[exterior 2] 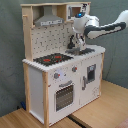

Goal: Play with the kitchen

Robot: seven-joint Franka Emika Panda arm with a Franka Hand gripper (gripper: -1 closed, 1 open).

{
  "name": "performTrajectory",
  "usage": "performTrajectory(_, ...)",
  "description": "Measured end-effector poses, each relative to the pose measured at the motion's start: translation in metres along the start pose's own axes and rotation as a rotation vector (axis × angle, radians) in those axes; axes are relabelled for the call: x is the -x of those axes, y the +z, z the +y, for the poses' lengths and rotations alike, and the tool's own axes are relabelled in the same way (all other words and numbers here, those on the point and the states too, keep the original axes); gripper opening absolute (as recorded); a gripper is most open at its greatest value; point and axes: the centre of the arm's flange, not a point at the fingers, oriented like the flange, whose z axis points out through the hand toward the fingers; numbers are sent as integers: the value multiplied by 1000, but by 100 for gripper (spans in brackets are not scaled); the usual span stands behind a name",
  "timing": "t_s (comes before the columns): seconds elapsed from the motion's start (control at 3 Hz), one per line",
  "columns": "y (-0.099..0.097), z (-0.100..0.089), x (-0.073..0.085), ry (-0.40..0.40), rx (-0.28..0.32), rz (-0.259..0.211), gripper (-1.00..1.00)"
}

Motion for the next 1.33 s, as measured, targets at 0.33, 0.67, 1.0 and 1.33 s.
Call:
performTrajectory(0.33,39,11,-9,99,-53,-77,100)
performTrajectory(0.67,69,1,-19,151,-116,-101,100)
performTrajectory(1.0,87,8,-22,208,-202,-157,100)
performTrajectory(1.33,90,8,-26,141,-254,-163,100)
